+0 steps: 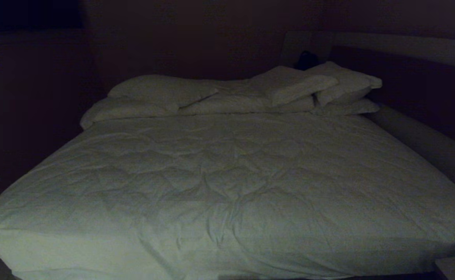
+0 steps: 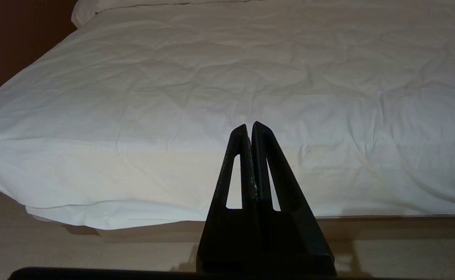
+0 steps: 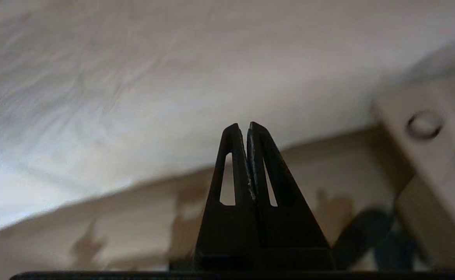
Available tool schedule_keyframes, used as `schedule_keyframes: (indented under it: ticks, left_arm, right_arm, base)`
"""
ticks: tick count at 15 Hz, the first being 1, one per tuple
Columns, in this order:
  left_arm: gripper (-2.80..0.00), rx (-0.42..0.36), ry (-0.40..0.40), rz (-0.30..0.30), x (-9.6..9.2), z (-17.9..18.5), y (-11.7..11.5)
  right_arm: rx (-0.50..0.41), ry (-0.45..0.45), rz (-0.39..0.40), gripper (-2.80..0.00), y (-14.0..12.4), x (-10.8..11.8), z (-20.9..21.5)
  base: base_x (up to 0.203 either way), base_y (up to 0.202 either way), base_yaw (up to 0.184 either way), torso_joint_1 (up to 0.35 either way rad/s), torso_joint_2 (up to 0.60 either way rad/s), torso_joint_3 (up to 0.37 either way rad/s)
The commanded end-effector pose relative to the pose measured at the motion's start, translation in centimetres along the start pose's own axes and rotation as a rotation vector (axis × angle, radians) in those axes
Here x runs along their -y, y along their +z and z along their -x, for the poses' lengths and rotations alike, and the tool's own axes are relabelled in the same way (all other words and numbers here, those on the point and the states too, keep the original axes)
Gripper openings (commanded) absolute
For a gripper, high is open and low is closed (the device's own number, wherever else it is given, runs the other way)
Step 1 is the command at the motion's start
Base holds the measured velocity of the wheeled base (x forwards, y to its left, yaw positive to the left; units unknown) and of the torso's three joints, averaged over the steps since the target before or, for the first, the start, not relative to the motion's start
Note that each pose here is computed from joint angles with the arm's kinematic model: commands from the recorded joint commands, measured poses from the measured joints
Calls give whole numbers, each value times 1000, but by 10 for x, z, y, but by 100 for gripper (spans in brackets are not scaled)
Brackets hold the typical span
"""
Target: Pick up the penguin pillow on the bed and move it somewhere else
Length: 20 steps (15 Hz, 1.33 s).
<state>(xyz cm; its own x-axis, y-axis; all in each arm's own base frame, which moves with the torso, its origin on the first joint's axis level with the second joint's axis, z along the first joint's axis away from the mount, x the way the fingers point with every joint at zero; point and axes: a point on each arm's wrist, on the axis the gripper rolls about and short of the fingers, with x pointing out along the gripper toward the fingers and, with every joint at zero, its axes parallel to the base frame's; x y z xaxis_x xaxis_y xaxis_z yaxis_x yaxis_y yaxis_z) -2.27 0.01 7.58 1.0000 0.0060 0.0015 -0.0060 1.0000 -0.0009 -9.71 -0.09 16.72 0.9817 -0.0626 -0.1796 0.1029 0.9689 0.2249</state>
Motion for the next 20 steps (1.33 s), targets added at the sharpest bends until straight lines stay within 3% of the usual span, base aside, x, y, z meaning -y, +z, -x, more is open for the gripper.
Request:
schedule_keyframes:
  ticks: [1,8,13,20]
  left_arm:
    - [-280,0,0,1,0,0,0]
    - [-280,0,0,1,0,0,0]
    - [-280,0,0,1,0,0,0]
    - [-280,0,1,-1,0,0,0]
  right_arm:
    - [319,9,110,-280,11,-1,3]
    - [256,-26,147,-280,-10,3,-25]
    - [228,-40,240,-280,-39,7,-61]
    - [180,-38,249,-280,-58,11,-75]
  base:
    - [0,0,0,0,0,0]
    - [0,0,0,0,0,0]
    - [0,0,0,0,0,0]
    - [0,0,0,0,0,0]
